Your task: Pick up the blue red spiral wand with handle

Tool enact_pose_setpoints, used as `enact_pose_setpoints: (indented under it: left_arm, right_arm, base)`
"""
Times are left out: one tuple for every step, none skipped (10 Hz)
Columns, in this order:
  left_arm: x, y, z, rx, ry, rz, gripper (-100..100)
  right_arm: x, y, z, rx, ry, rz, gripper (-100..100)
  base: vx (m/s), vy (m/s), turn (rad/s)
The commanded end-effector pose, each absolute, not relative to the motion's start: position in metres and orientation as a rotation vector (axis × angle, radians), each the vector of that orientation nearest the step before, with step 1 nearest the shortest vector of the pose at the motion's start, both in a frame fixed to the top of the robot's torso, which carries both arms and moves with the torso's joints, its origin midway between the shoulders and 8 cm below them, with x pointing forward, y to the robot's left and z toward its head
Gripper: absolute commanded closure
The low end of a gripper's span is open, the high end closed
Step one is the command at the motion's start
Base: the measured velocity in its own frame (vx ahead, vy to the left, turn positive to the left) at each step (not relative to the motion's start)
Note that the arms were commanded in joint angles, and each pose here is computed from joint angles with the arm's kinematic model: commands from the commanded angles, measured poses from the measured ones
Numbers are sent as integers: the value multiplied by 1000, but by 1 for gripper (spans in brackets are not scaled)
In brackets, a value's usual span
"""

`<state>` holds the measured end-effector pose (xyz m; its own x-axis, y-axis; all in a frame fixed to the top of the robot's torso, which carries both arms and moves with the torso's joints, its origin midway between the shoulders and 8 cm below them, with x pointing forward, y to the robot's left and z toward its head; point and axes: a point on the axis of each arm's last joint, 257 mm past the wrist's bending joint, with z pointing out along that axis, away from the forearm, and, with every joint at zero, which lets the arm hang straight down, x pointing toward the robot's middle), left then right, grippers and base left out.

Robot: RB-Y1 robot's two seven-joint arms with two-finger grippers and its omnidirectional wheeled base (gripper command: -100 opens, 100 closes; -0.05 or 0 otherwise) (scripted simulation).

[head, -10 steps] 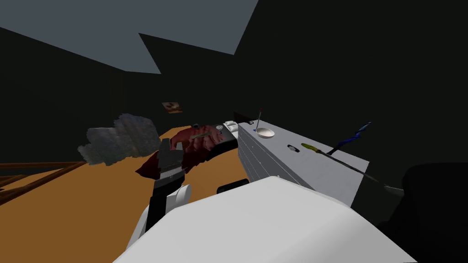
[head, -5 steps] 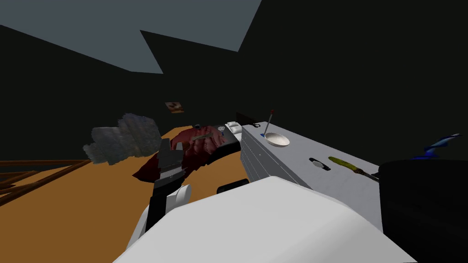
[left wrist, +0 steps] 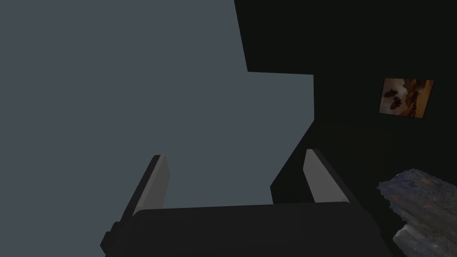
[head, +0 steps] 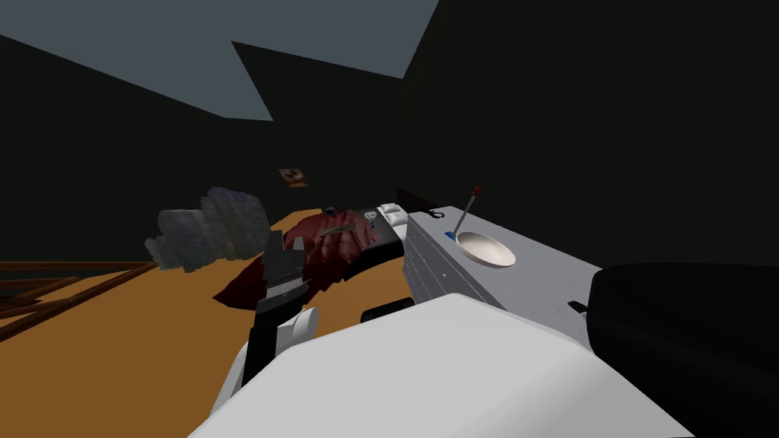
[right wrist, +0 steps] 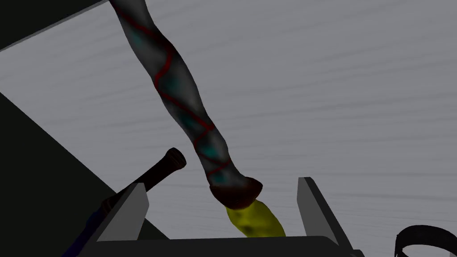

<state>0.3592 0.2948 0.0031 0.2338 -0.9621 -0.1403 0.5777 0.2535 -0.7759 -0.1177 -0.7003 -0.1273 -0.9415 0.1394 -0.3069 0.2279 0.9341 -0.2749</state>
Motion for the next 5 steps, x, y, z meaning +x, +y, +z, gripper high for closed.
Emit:
enact_pose_setpoints:
  left_arm:
    - [359, 295, 3, -667, 702, -1171, 0]
    - [359, 295, 3, -667, 702, -1171, 0]
    - [359, 295, 3, -667, 702, -1172, 0]
    - [359, 295, 3, -667, 702, -1172, 0]
    - [359, 295, 3, -667, 702, -1172, 0]
  right_arm:
    - [-132, -692, -132, 275, 2868, -430, -100]
    - [-135, -687, -136, 274, 2887, -410, -100]
    - [-131, -692, -132, 273, 2872, -422, -100]
    - [-131, -692, -132, 273, 2874, -420, 0]
    - [-118, -689, -139, 228, 2873, -415, -100]
  base:
    - [122, -54, 32]
    - [90, -55, 25]
    - [38, -23, 11]
    - [9, -5, 2]
    - [35, -48, -194]
